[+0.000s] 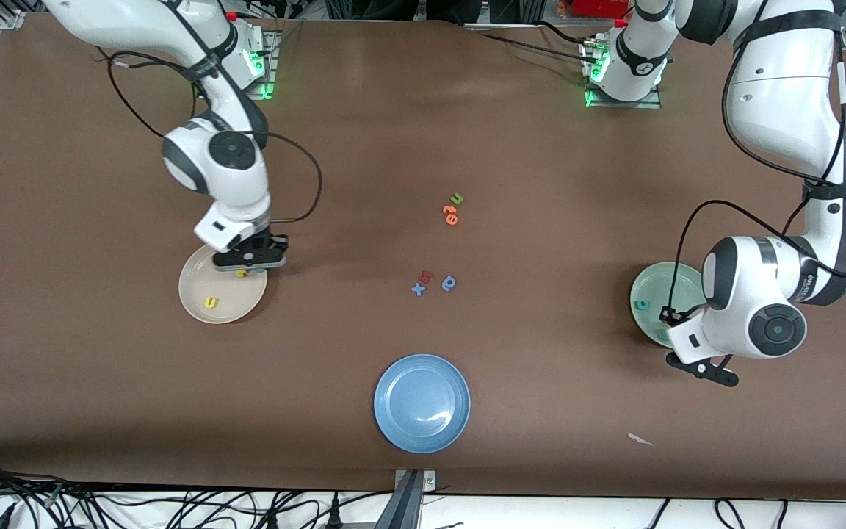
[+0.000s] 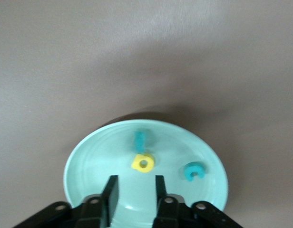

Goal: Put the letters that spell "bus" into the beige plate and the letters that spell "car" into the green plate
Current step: 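Place the r on the green plate while the right gripper places d on beige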

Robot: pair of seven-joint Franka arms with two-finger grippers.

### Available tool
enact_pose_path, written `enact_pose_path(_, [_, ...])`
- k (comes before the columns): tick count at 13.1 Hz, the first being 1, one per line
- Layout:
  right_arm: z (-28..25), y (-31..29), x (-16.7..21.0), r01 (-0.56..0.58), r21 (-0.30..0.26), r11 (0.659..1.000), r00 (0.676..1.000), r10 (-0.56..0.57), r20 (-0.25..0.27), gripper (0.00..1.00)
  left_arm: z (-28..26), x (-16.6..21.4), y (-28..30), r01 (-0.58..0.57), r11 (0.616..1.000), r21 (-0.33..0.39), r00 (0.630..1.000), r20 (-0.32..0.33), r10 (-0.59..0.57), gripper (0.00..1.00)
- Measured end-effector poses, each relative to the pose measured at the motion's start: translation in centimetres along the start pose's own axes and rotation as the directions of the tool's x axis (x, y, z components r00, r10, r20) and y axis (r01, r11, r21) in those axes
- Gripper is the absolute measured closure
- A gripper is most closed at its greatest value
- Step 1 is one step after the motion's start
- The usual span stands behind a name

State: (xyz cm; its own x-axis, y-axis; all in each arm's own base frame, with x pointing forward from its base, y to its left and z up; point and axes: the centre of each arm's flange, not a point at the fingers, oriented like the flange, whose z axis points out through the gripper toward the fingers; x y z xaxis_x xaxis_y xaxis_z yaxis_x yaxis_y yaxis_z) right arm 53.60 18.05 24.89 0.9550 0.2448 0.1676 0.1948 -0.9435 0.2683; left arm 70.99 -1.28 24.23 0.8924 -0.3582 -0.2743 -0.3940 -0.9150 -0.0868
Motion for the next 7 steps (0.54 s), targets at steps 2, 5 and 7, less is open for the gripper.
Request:
enact_pose_path(2, [0.4, 2.3, -0.1, 0.026, -0.011, 1.000, 1.000, -0.026, 0.010, 0.63, -0.6, 0.5, 1.3, -0.031, 0.999, 0.028, 0.999, 0.008, 0.031, 0.34])
enact_pose_path(5, [0.4, 1.9, -0.3, 0.039, -0.008, 0.999, 0.999, -0.039, 0.012, 0.57, -3.1, 0.2, 0.4, 0.024, 0.999, 0.041, 0.999, -0.025, -0.023, 0.01])
enact_pose_path(7, [0.4, 1.8, -0.4, 0.040, -0.007, 0.999, 0.999, -0.040, 0.012, 0.37, -6.0, -0.5, -0.5, 0.050, 0.998, 0.047, 0.997, -0.054, -0.048, 0.00])
